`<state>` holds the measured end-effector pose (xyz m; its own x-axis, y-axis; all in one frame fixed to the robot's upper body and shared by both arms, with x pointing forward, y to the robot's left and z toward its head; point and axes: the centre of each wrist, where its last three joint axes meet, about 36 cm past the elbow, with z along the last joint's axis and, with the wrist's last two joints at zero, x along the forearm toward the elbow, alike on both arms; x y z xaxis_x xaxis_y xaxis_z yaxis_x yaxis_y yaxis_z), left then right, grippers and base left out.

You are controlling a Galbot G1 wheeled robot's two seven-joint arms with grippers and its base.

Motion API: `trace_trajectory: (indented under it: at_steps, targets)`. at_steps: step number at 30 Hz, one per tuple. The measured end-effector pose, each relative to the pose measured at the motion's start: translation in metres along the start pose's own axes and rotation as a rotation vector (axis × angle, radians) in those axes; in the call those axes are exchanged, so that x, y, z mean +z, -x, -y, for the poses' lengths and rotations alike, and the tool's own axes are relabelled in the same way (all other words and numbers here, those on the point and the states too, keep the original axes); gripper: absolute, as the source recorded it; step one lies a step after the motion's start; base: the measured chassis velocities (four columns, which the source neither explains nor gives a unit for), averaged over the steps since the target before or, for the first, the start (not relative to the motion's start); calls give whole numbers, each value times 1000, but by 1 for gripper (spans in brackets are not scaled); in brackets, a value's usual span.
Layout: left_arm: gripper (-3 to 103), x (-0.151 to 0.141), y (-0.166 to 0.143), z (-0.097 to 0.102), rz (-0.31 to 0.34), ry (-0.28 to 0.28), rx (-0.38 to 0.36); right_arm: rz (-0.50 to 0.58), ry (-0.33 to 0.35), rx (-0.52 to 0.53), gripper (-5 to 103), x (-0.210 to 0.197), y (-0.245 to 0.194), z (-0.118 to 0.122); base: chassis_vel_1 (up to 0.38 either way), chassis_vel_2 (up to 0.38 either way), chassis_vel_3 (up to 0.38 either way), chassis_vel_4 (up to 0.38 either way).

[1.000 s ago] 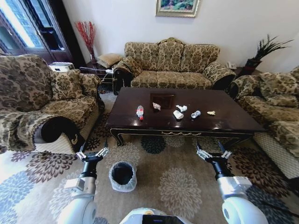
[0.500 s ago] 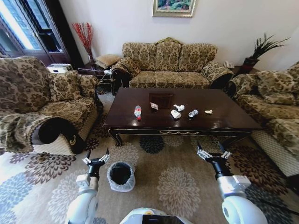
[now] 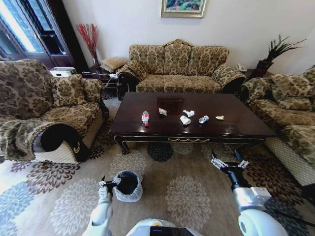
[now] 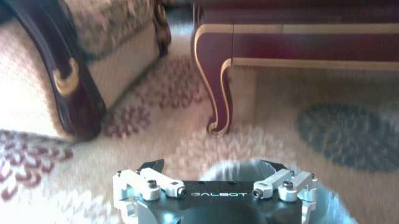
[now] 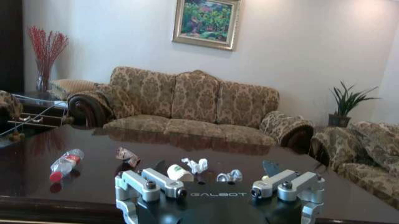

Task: Move to the front of the table and place the trash on the table into the trash bin.

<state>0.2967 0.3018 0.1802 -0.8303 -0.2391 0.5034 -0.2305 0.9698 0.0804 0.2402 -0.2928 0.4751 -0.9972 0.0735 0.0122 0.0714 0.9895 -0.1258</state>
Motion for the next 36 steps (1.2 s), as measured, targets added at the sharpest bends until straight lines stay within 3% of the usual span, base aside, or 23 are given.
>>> trace_trajectory:
  at_steps: [4, 7, 20, 28, 30, 33, 36]
  targets:
    - [100, 29, 24, 7, -74, 6, 16, -1, -14, 10, 100, -3, -1, 3, 0, 0, 0, 0]
    - [100, 32, 34, 13, -103, -14, 22, 0, -18, 21, 100, -5, -2, 4, 0, 0, 0, 0]
    - [100, 33, 74, 17, -213, -61, -12, -5, -33, 59, 100, -4, -12, 13, 0, 0, 0, 0]
    - [100, 28, 89, 20, -236, -98, -36, -4, -43, 52, 100, -5, -11, 12, 0, 0, 0, 0]
    - [96, 27, 91, 21, -244, -98, -46, -4, -44, 49, 100, -5, -11, 11, 0, 0, 0, 0]
    - [80, 25, 94, 22, -268, -99, -70, -5, -45, 43, 100, -4, -10, 9, 0, 0, 0, 0]
    - [75, 26, 95, 21, -276, -98, -82, -5, -44, 41, 100, -4, -10, 8, 0, 0, 0, 0]
